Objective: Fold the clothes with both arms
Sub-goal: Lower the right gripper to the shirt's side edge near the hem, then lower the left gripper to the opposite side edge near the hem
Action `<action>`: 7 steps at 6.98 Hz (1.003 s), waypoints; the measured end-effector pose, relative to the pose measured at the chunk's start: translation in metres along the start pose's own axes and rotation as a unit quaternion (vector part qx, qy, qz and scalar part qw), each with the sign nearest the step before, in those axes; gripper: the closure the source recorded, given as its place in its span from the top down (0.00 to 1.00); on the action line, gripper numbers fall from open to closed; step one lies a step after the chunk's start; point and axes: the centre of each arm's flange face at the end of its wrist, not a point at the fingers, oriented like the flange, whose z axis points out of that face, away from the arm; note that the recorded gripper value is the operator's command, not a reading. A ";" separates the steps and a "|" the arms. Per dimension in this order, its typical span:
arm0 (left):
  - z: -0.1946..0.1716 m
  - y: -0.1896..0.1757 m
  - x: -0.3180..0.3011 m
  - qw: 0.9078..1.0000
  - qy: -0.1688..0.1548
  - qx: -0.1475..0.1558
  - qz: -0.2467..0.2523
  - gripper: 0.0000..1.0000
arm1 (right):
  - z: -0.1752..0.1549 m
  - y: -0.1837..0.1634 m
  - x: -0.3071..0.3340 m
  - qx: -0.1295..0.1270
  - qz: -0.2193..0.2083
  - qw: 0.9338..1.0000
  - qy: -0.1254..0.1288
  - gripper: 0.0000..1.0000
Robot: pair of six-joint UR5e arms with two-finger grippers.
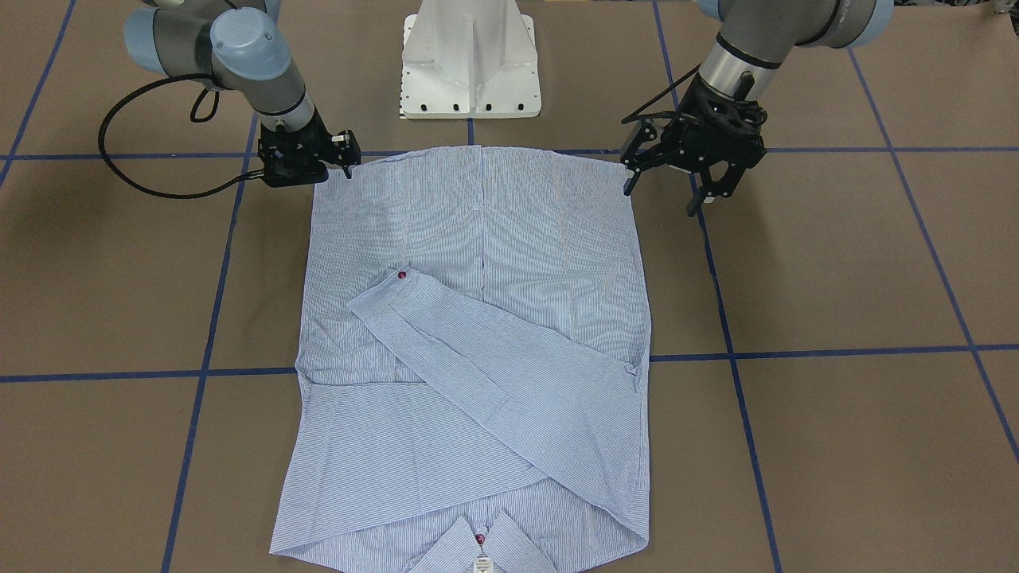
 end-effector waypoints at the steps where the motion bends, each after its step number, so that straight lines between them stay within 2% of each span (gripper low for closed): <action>1: 0.000 -0.001 0.001 1.000 0.001 0.001 0.000 1.00 | 0.005 0.001 0.001 -0.004 0.000 1.000 0.004 0.83; 3: -0.001 -0.001 0.002 1.000 0.002 0.002 0.001 1.00 | 0.011 0.004 0.001 -0.010 0.001 1.000 0.014 0.70; 6: -0.001 -0.003 0.003 1.000 0.003 0.003 0.001 1.00 | 0.012 0.006 0.000 -0.015 0.002 1.000 0.020 0.30; 7: -0.001 -0.003 0.003 1.000 0.003 0.003 0.001 1.00 | 0.012 0.006 0.000 -0.016 0.002 1.000 0.019 0.23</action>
